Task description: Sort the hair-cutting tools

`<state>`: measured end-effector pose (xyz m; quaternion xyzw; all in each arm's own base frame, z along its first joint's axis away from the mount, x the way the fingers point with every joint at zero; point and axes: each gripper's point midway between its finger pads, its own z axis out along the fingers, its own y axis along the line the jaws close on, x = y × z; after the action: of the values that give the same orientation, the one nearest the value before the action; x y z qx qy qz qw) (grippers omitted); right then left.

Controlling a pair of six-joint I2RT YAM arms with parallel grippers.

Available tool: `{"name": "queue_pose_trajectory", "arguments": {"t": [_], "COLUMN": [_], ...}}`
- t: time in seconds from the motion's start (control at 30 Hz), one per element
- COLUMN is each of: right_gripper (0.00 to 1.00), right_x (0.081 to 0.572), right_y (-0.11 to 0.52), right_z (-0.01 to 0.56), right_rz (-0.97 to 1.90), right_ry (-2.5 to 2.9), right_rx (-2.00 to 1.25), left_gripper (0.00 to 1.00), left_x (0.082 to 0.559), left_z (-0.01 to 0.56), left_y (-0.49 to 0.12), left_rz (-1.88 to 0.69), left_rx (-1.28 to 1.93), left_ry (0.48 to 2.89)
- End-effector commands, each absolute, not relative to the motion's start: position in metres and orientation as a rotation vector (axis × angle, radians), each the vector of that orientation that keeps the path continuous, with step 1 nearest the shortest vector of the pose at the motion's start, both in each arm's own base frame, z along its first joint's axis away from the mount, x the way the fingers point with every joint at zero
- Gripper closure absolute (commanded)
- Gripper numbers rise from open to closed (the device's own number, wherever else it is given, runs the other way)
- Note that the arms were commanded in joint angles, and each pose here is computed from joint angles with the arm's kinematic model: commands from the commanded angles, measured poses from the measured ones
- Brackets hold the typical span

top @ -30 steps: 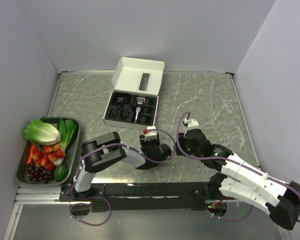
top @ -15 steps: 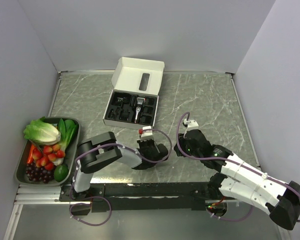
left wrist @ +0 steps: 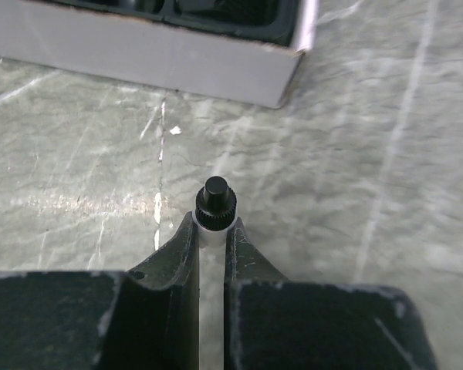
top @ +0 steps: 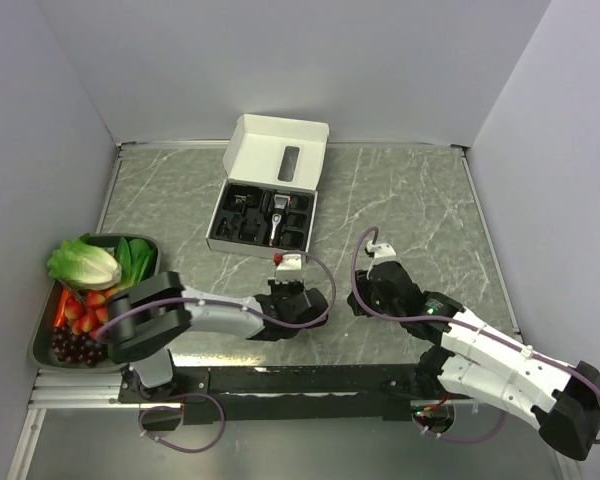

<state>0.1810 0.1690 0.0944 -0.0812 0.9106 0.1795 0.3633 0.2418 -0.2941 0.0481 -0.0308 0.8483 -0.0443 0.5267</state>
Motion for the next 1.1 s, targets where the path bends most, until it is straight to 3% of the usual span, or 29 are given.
{"name": "queue_pose_trajectory", "arguments": {"t": [0.0,0.43,0.73,1.07], "right_gripper": [0.55,0.54,0.55,0.54], "right_x": [0.183,0.183,0.185,0.187], "right_y": [0.175,0.178,0.196,0.216], "right_z": [0.103,0.109,0.110,0.105], "right_rz": [0.507,0.527,0.570,0.588], "right_ry": [2.302,2.293,2.310,2.338], "right_rx": [-0.198,-0.210,-0.265,-0.341], "left_gripper": [0.99,0.96,0.93,0.92], "left_x": [0.232,0.210,0.231,0.294], "left_z": [0.093,0.165,0.232,0.198], "left_y": [-0.303,-0.294,-0.254,-0.199], "left_rz": [-0.238,-0.330,-0.346,-0.322], "left_rx": [-0.064,0.079,0.092,0.119], "left_ry": [2.051,2.189,2.250,2.506]}}
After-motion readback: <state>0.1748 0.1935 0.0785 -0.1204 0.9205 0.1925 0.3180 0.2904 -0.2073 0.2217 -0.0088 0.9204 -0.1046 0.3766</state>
